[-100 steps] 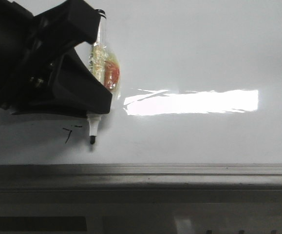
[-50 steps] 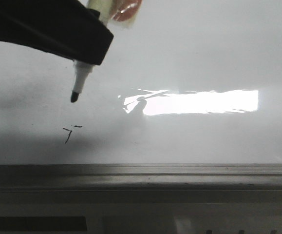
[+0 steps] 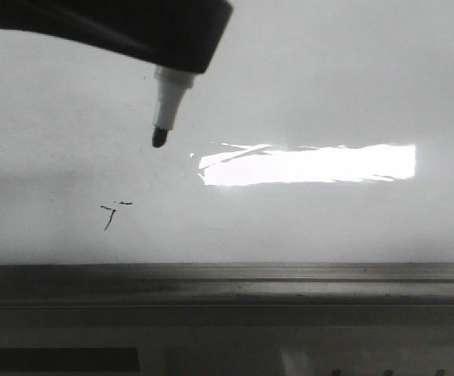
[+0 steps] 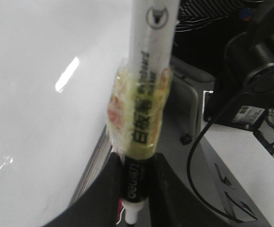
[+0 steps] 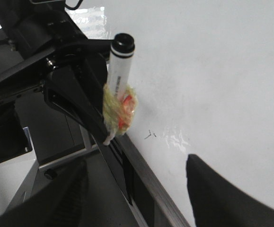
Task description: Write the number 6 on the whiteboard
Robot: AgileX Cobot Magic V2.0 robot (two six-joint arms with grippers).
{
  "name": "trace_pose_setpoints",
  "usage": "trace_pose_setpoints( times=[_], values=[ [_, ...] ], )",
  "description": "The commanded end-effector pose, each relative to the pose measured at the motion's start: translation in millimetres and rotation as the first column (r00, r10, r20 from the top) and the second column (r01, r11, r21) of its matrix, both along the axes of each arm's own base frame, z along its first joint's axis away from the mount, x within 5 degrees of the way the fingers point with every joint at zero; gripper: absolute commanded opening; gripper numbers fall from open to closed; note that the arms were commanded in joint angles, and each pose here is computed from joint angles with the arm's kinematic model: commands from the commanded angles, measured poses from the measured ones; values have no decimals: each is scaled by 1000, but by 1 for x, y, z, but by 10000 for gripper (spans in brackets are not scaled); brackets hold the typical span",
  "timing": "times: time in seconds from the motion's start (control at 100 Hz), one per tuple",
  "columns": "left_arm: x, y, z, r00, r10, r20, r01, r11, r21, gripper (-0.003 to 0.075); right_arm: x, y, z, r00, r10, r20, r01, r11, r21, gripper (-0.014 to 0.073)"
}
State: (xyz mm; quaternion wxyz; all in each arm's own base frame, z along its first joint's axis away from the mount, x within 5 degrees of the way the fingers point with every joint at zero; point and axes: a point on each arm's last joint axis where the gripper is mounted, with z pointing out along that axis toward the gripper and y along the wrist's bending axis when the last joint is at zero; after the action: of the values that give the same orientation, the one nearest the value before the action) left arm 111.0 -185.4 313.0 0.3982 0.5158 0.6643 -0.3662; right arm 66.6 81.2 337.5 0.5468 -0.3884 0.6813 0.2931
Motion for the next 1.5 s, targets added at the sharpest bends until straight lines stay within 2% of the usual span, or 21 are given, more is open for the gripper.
trace_pose_setpoints(
  times=[0.0, 0.15, 0.29, 0.42, 0.55, 0.66, 0.8, 1.12, 1.26, 1.31, 1.38, 1.49],
  values=[
    [-4, -1, 19, 999, -32, 32, 35, 995, -90, -20, 0, 2, 17, 999, 13, 52, -17, 996, 84, 407],
    [-4, -2, 20, 999, -36, 34, 40, 994, -100, -20, -4, 6, 25, 990, 75, 121, -93, 985, 147, 407],
    [-5, -2, 20, 999, -42, 32, 45, 994, -99, -20, -6, 9, 26, 980, 121, 156, -143, 980, 137, 407],
    [-6, -2, 19, 998, -60, 31, 63, 993, -97, -20, 0, 18, 21, 976, 186, 117, -200, 972, 120, 407],
    [-11, -2, 19, 988, -131, 83, 137, 987, -81, -20, 8, 26, 18, 972, 223, 71, -229, 967, 111, 407],
    [-14, -2, 19, 979, -173, 104, 181, 981, -73, -20, 13, 30, 26, 968, 236, 87, -244, 964, 106, 407],
    [-14, -2, 19, 979, -177, 103, 185, 980, -73, -20, 19, 35, 35, 958, 260, 119, -271, 957, 98, 407],
    [-14, -2, 19, 979, -179, 102, 186, 980, -73, -20, 27, 62, 24, 913, 406, 37, -408, 910, 81, 407],
    [-14, -2, 19, 979, -179, 102, 186, 980, -73, -20, 34, 70, 22, 925, 378, 26, -379, 922, 75, 404],
    [-14, -2, 19, 979, -179, 102, 186, 980, -73, -20, 36, 71, 22, 934, 357, 27, -358, 931, 73, 385],
    [-14, -2, 19, 979, -179, 102, 187, 980, -73, -20, 38, 71, 22, 943, 331, 33, -332, 940, 72, 305],
    [-14, -2, 18, 978, -181, 101, 188, 979, -73, -20, 40, 70, 22, 948, 317, 35, -319, 945, 72, 107]
  ],
)
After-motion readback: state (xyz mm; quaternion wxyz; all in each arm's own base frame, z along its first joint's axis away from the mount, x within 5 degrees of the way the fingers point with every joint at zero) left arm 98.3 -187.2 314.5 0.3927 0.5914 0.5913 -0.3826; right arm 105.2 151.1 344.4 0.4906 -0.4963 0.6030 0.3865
